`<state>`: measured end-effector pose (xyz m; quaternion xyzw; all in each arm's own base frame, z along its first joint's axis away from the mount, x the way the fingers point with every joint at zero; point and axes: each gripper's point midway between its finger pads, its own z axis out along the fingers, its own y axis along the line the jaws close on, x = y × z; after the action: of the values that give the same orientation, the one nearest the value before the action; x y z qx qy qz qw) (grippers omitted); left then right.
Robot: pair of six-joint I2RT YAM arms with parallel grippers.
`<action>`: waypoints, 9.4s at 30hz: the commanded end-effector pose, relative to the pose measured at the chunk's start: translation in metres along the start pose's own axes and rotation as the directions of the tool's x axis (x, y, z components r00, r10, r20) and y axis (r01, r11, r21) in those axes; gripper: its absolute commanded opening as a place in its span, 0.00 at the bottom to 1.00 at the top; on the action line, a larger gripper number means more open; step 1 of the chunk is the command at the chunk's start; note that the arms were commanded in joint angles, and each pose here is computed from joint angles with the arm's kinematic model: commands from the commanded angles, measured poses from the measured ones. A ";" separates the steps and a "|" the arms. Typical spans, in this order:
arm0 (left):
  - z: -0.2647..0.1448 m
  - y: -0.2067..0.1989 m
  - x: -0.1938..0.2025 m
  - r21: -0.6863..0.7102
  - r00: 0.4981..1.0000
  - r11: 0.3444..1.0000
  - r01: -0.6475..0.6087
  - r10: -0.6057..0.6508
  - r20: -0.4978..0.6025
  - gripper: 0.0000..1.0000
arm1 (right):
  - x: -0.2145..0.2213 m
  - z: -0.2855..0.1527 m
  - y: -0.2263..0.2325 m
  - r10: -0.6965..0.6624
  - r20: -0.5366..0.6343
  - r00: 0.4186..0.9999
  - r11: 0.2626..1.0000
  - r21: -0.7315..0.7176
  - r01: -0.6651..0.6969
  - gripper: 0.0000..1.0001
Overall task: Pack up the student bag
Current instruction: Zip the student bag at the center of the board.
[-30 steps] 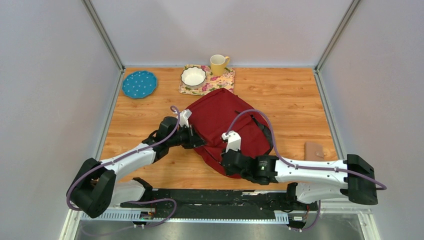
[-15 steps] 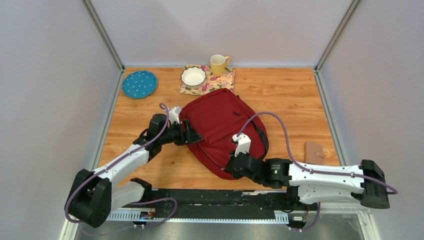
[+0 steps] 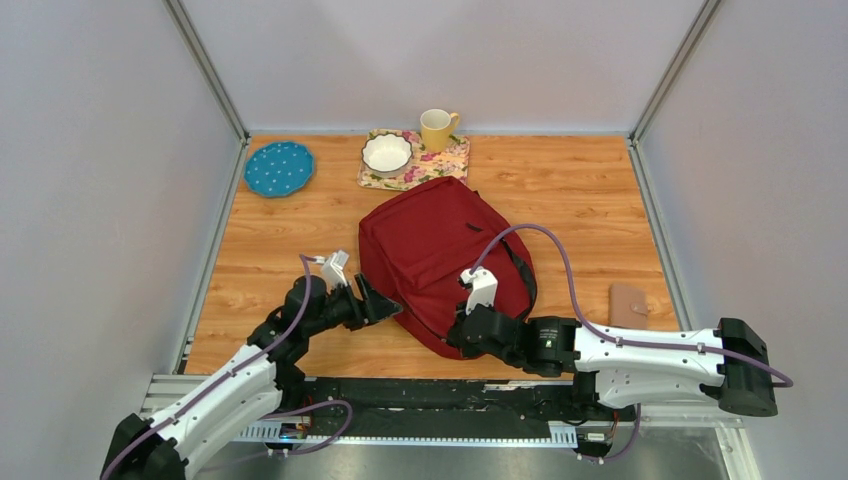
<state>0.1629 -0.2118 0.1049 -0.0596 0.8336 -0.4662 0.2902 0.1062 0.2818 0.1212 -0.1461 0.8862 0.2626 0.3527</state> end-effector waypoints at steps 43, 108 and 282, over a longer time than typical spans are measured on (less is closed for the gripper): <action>0.028 0.013 0.008 -0.143 0.984 0.988 0.067 -0.041 0.174 0.00 | -0.012 -0.021 -0.011 -0.006 0.053 0.999 1.000 -0.002 0.006 0.00; 0.033 -0.076 0.091 0.321 0.198 0.175 -0.931 0.980 0.039 0.42 | -0.023 -0.037 0.003 0.014 0.083 0.996 0.995 -0.103 -0.005 0.00; 0.043 -0.104 0.129 0.128 0.333 0.323 -0.938 0.941 0.064 0.57 | -0.109 -0.016 -0.096 0.342 0.220 0.914 0.939 -0.033 -0.343 0.00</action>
<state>0.0543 -0.3419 0.0947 0.4962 0.6728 -0.2801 0.4718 0.2223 0.1963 0.1414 0.0416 0.8864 0.2897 0.3587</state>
